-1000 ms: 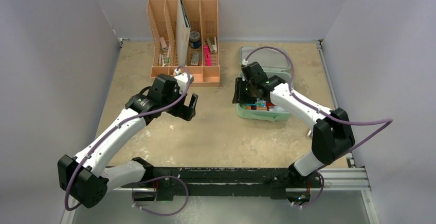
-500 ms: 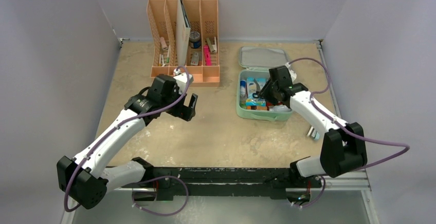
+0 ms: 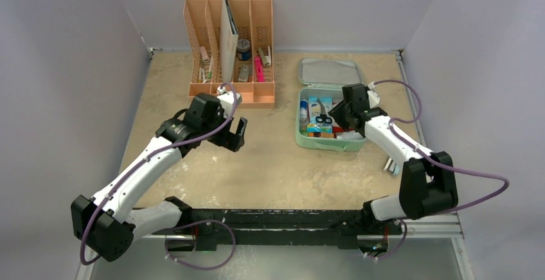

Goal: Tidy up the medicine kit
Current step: Adjust the scissors in the medicine box.

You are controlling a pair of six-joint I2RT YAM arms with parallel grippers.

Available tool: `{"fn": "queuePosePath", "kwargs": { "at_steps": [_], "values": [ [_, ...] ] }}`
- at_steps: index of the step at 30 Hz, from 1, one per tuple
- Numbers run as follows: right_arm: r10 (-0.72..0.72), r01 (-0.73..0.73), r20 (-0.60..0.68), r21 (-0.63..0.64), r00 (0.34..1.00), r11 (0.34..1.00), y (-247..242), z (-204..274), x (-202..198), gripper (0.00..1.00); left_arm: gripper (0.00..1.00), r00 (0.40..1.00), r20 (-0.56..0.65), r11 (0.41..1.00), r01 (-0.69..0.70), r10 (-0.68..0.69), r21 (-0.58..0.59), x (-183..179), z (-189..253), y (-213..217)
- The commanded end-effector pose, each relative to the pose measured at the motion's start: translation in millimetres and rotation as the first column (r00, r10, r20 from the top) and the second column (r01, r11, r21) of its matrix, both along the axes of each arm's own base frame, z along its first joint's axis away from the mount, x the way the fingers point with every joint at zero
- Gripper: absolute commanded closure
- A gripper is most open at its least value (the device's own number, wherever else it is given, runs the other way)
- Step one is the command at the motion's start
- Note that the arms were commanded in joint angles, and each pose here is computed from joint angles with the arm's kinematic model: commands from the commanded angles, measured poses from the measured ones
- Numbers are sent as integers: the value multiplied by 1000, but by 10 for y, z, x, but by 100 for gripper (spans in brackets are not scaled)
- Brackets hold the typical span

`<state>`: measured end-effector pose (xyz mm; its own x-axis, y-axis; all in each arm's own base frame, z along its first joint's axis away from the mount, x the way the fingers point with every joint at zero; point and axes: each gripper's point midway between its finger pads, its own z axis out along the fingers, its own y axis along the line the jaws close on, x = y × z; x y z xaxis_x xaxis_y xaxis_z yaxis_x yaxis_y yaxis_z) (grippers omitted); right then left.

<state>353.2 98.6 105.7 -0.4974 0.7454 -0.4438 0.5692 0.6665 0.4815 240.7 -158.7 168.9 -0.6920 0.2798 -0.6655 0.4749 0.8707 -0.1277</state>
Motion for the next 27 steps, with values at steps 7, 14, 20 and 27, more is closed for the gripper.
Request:
{"fn": "queuePosePath", "kwargs": {
  "at_steps": [7, 14, 20, 27],
  "values": [
    [-116, 113, 25, 111, 993, 987, 31, -196, 62, 61, 5, 998, 58, 1000, -8, 9, -14, 22, 119, 23],
    [-113, 110, 13, 145, 994, 983, 79, -308, 63, 60, 5, 998, 66, 1000, -10, 11, -17, 29, 139, 22],
    [-108, 101, 35, 164, 994, 981, 108, -306, 113, 62, 5, 998, 67, 1000, -7, 8, -19, 27, 139, 17],
    [-121, 116, 18, 172, 993, 978, 112, -382, 109, 67, 5, 998, 69, 1000, -12, 13, -15, 24, 143, 33]
  ]
}}
